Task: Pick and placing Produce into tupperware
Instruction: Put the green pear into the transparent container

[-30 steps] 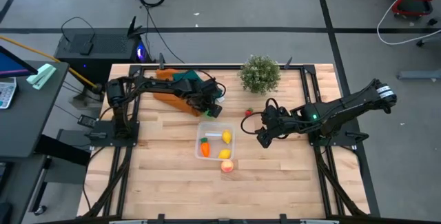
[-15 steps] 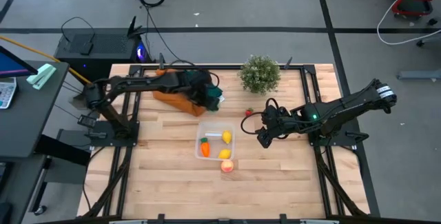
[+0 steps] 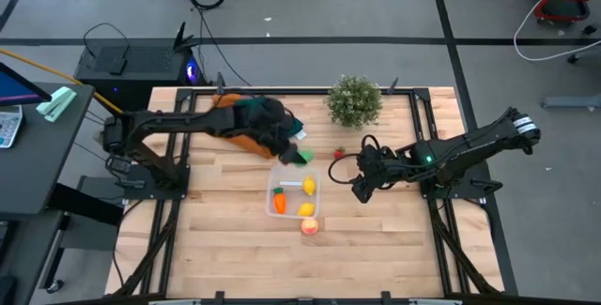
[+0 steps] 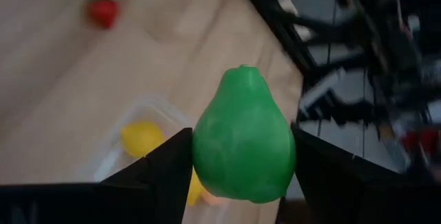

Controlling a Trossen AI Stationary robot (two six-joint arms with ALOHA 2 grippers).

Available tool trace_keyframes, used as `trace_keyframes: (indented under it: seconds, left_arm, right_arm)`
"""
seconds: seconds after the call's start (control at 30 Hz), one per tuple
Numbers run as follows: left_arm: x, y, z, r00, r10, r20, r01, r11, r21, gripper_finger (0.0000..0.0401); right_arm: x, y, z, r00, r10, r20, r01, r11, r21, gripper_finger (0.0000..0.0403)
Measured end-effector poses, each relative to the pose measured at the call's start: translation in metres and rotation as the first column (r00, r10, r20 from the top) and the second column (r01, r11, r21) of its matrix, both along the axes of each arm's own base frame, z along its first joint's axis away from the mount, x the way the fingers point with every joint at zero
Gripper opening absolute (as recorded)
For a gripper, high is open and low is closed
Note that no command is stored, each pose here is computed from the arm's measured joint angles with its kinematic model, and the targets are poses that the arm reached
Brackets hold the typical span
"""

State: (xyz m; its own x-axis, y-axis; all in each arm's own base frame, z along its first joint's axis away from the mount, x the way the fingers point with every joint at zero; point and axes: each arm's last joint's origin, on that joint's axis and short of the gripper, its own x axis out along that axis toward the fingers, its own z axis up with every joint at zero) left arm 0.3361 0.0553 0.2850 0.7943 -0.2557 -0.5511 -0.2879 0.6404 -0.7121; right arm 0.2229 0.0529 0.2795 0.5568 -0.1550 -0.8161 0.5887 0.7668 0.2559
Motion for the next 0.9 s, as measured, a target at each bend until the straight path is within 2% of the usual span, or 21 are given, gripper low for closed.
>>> trace_keyframes:
  seconds: [0.17,0.4,0.53,0.9]
  left_arm:
    - [0.003,-0.025,-0.001,0.992,-0.125,0.017,0.124,0.991,0.059,0.0241]
    - [0.006,-0.047,-0.003,0.968,-0.248,0.037,0.240,0.960,0.145,0.0234]
    - [0.012,-0.055,-0.012,0.959,-0.282,0.013,0.276,0.948,0.156,0.0239]
    - [0.032,-0.066,-0.065,0.943,-0.294,-0.158,0.325,0.917,0.233,0.0236]
  right_arm:
    - [0.000,0.001,0.000,1.000,0.014,-0.006,-0.014,1.000,0.021,0.0229]
    - [0.000,0.001,0.000,1.000,0.022,-0.009,-0.021,0.999,0.031,0.0229]
    - [0.000,0.001,0.000,1.000,0.028,-0.011,-0.027,0.999,0.039,0.0229]
    - [0.000,0.002,0.000,1.000,0.029,-0.011,-0.028,0.999,0.041,0.0229]
